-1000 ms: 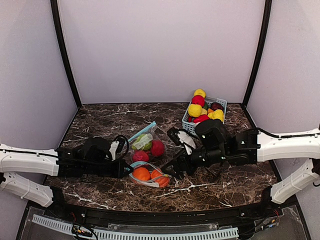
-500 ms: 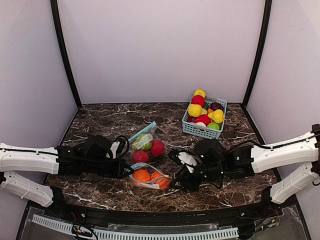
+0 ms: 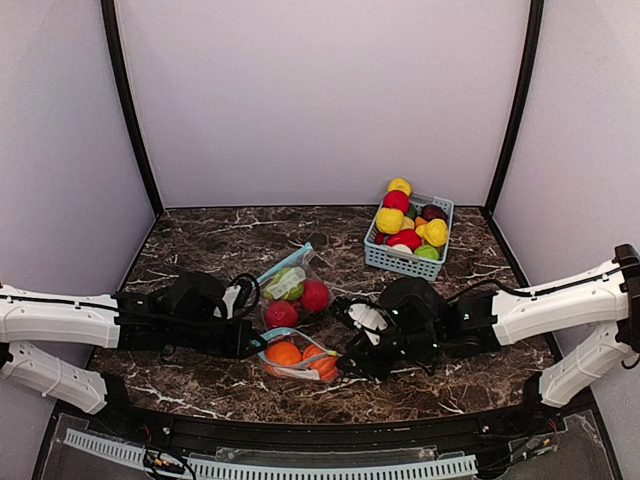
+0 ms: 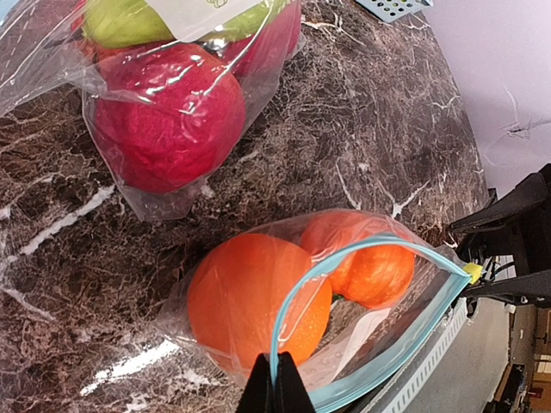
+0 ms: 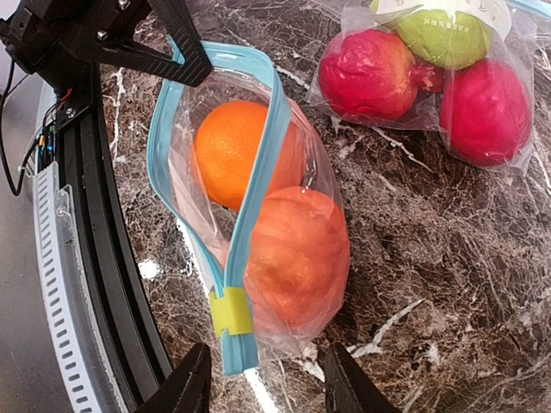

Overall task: Place the food in the zip-top bag and seal the zipper
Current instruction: Pass from the left arm to the right

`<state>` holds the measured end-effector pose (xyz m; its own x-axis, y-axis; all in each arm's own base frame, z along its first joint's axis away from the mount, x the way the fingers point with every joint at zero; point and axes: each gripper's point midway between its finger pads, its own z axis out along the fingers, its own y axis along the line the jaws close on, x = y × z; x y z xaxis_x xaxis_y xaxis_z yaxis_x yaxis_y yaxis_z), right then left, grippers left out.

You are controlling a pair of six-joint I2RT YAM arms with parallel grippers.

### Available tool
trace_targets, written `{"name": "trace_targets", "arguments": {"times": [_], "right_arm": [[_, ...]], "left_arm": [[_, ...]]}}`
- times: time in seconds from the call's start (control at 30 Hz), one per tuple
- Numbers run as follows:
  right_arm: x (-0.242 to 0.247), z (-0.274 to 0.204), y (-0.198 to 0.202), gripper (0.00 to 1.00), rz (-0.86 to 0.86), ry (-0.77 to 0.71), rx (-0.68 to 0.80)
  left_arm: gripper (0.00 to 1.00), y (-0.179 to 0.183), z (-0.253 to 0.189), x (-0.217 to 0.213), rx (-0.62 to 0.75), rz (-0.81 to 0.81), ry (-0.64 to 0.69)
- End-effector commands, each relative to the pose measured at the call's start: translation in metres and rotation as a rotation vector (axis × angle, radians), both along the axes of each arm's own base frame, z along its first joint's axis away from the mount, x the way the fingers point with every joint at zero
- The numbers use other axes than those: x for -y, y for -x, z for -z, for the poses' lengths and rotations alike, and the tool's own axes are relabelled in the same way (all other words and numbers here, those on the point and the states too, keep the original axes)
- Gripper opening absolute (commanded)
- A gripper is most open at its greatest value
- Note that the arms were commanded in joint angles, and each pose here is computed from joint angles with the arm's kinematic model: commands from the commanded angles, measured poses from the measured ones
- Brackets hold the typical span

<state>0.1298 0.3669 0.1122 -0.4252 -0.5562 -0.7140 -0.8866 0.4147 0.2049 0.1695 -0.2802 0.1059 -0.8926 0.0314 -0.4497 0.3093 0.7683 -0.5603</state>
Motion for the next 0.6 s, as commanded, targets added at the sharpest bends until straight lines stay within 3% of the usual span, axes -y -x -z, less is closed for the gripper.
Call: {"name": "trace_targets", "arguments": {"times": [0.0,0.13,0.37,0.43,0.47,0.53,0.57], "right_arm": [[-0.013,-0.011,-0.003,0.43,-0.012,-0.032,0.039],[-0.018,-0.015,-0.004,0.35,-0.031,-0.038,0.048],[-0.020,-0.018,-0.001,0.00,-0.048,-0.045,0.045],[-0.021,-0.019,0.002,0.00,-0.062,-0.056,0.037],[-0.022,-0.020,0.003,0.00,-0.071,-0.061,0.034],[-0.023,-0.021,0.008,0.00,-0.092,-0.070,0.020],[-0.023,-0.022,0.010,0.00,-0.102,-0.073,0.013]], "left_arm": [[0.01,0.000,-0.002,0.000,-0.014,0.004,-0.009],[0.01,0.000,-0.001,0.000,-0.016,0.007,-0.013],[0.01,0.002,0.001,-0.005,-0.015,0.001,-0.025],[0.01,0.004,0.000,-0.006,-0.011,0.012,-0.021],[0.06,0.005,0.000,-0.007,-0.009,0.019,-0.026],[0.27,0.007,-0.002,-0.013,0.010,0.037,-0.050],[0.44,0.006,-0.008,-0.016,0.048,0.052,-0.063]]}}
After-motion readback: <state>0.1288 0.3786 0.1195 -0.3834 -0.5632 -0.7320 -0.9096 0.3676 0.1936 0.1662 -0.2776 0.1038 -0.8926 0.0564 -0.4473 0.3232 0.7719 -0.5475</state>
